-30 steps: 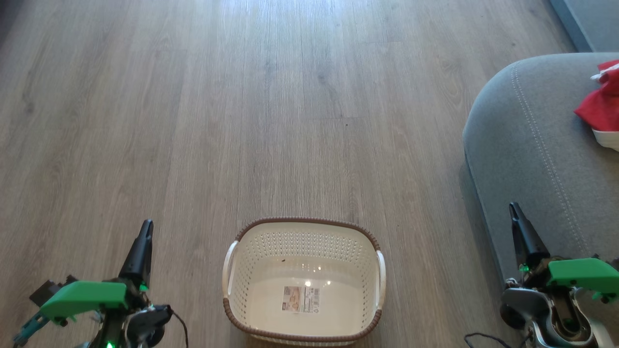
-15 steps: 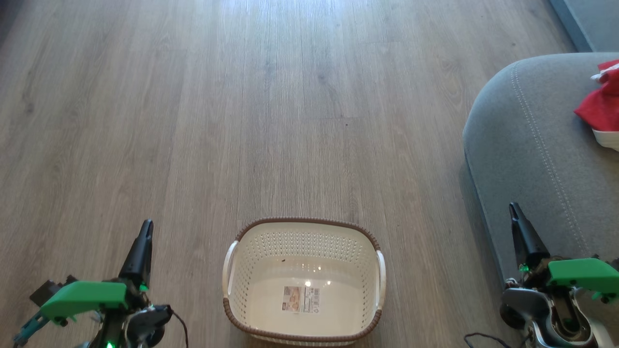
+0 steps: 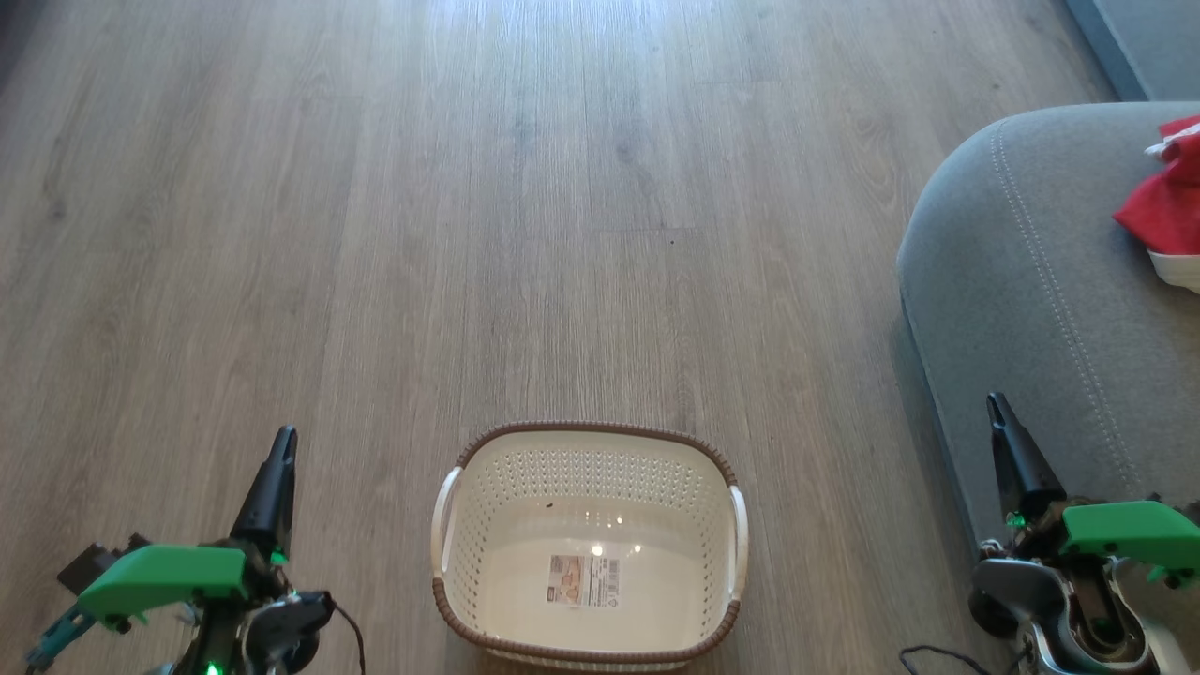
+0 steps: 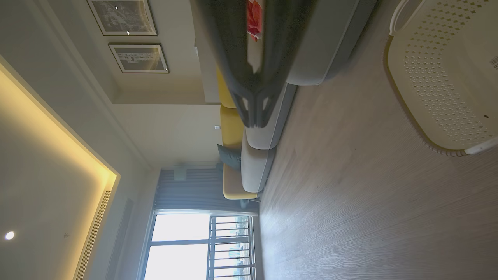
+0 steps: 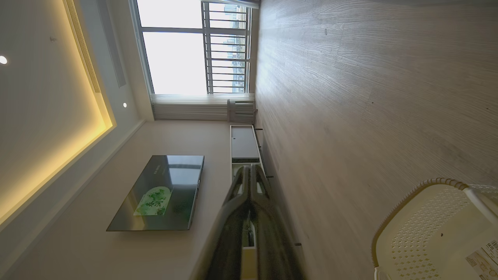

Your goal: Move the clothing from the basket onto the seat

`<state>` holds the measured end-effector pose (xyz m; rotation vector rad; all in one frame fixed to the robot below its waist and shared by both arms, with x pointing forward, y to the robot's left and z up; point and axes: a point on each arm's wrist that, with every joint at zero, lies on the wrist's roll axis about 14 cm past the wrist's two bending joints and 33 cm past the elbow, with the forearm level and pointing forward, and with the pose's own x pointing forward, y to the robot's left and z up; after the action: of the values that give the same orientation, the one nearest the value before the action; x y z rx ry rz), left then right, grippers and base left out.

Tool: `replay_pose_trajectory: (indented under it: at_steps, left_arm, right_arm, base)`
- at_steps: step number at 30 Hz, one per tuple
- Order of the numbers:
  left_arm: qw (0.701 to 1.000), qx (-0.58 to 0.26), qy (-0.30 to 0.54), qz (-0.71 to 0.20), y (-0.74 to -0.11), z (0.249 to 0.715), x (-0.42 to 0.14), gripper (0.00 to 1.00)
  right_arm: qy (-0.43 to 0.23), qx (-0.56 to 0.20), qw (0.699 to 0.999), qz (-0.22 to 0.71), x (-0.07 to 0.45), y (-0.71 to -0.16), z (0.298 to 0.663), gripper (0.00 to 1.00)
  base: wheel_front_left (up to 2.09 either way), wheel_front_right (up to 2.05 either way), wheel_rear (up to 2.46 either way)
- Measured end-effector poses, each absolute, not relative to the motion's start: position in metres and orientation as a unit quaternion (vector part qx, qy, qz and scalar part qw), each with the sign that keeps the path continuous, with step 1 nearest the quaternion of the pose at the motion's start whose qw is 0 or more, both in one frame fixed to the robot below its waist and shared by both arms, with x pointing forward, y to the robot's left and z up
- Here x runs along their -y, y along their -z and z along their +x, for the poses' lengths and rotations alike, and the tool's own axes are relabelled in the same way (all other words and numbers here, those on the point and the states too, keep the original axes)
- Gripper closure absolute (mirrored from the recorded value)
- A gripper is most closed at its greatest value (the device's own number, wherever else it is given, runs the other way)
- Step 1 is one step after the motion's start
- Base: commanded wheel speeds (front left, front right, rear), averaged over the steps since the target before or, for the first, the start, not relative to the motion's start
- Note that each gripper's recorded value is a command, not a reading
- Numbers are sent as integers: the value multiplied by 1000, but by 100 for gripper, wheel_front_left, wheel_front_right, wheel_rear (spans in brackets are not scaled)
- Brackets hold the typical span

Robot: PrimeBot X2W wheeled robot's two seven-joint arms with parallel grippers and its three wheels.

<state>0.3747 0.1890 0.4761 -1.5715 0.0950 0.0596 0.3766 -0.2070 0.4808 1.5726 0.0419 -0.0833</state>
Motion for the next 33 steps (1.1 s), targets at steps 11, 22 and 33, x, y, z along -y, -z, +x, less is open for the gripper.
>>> replay_pose_trajectory:
  at_steps: [11, 22, 33]
  left_arm:
    - [705, -43, -27, -707, -476, 375, -189, 100]
    - [705, -43, -27, -707, -476, 375, -189, 100]
    - [705, -43, -27, -707, -476, 375, -189, 100]
  right_arm:
    - [37, -19, 705, 707, 207, -481, 377, 100]
    - [37, -19, 705, 708, 207, -481, 377, 100]
    - [37, -19, 705, 708, 207, -481, 377, 100]
  base:
    - [0, 0, 0]
    - [0, 0, 0]
    - [0, 0, 0]
